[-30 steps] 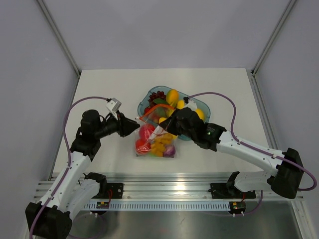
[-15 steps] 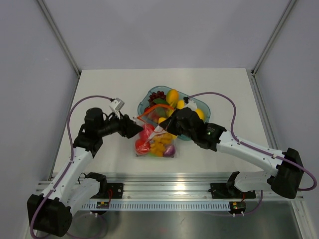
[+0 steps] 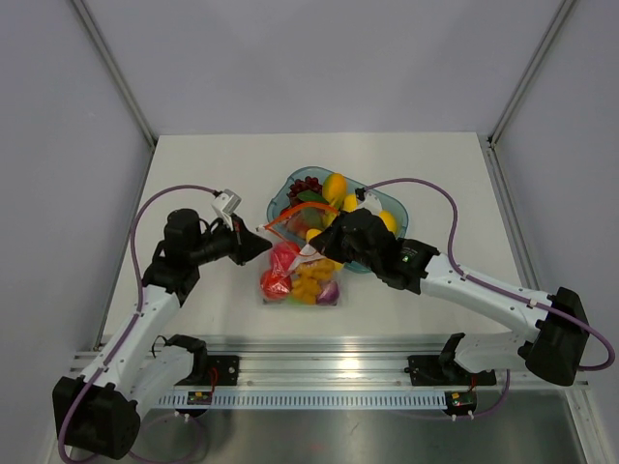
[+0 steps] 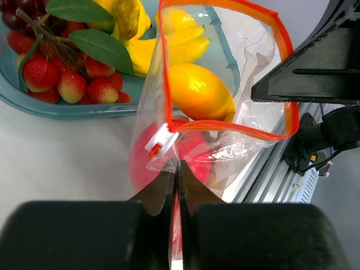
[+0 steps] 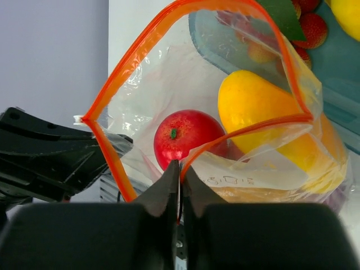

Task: Place the food in the zip-top bag and seal the zipper
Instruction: Zip the zipper food storage bag at the center of the board.

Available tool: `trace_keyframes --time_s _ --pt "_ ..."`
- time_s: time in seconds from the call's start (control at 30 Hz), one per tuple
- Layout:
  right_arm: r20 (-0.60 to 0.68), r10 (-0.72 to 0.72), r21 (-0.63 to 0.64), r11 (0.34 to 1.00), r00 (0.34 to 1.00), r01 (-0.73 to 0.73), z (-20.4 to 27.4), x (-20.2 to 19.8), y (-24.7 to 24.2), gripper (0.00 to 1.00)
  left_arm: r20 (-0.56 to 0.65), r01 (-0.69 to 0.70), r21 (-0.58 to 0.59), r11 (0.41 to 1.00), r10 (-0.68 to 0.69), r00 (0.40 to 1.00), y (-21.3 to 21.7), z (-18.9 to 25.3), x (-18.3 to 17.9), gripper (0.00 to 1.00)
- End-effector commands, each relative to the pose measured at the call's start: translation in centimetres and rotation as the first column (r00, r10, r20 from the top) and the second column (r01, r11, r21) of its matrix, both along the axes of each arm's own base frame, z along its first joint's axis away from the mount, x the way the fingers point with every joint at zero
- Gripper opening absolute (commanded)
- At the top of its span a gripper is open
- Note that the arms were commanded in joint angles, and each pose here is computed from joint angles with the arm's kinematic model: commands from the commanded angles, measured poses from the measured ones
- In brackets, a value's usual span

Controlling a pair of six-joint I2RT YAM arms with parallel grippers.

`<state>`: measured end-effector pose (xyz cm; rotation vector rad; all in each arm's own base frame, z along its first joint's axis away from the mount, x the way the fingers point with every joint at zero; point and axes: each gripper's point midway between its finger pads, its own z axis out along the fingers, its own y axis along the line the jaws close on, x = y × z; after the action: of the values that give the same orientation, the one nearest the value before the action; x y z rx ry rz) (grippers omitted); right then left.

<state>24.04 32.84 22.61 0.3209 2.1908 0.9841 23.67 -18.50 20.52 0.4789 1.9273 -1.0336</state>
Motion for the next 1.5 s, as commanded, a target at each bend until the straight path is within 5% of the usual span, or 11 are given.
trace_keyframes --time_s 0.0,0.13,0.27,0.37,0.5,0.73,0.77,0.87,1.1,1.47 --pt "0.073 0.021 0.004 1.000 0.997 -0.022 2.1 0.3 -0.3 0.15 0.145 0.027 -0.052 0.998 -0.019 0.989 -0.4 4.5 0.4 0.00" --pt "0.175 0.079 -0.092 0.994 0.981 -0.063 3.3 -0.1 -2.0 0.53 0.168 0.075 -0.056 0.996 -0.065 0.984 -0.8 5.2 -0.1 0.00" --pt "0.344 0.228 -0.212 0.964 0.911 -0.161 7.0 -1.1 -3.2 0.50 0.192 0.103 -0.051 0.993 -0.092 0.977 -0.9 5.6 -0.5 0.00" --pt "0.468 0.423 -0.341 0.896 0.776 -0.283 10.3 -2.4 -2.9 0.55 0.209 0.140 -0.041 0.989 -0.129 0.969 -1.1 5.9 -1.0 0.00" --pt "0.499 0.725 -0.561 0.687 0.474 -0.462 10.7 -4.5 -0.4 0.53 0.230 0.205 -0.032 0.978 -0.192 0.954 -1.5 6.4 -1.7 0.00" --pt "0.499 0.822 -0.682 0.568 0.273 -0.461 12.5 -2.7 3.5 0.54 0.282 0.276 -0.034 0.961 -0.256 0.925 -2.0 8.1 -2.4 0.00" --pt "0.460 0.861 -0.709 0.504 0.217 -0.493 11.3 -2.7 4.6 0.55 0.286 0.277 -0.034 0.960 -0.257 0.923 -2.0 8.2 -2.4 0.00" --pt "0.408 0.896 -0.730 0.436 0.176 -0.527 10.7 -2.3 6.0 0.56 0.282 0.276 -0.034 0.961 -0.256 0.925 -2.0 8.4 -2.2 0.00" --pt "0.375 0.915 -0.730 0.392 0.151 -0.560 9.8 -1.7 7.8 0.56 0.264 0.295 -0.033 0.955 -0.276 0.924 -2.1 8.0 -2.4 0.00" --pt "0.376 0.907 -0.706 0.413 0.190 -0.575 9.1 -0.9 8.8 0.39 0.259 0.302 -0.022 0.953 -0.286 0.923 -2.1 7.8 -2.6 0.00"
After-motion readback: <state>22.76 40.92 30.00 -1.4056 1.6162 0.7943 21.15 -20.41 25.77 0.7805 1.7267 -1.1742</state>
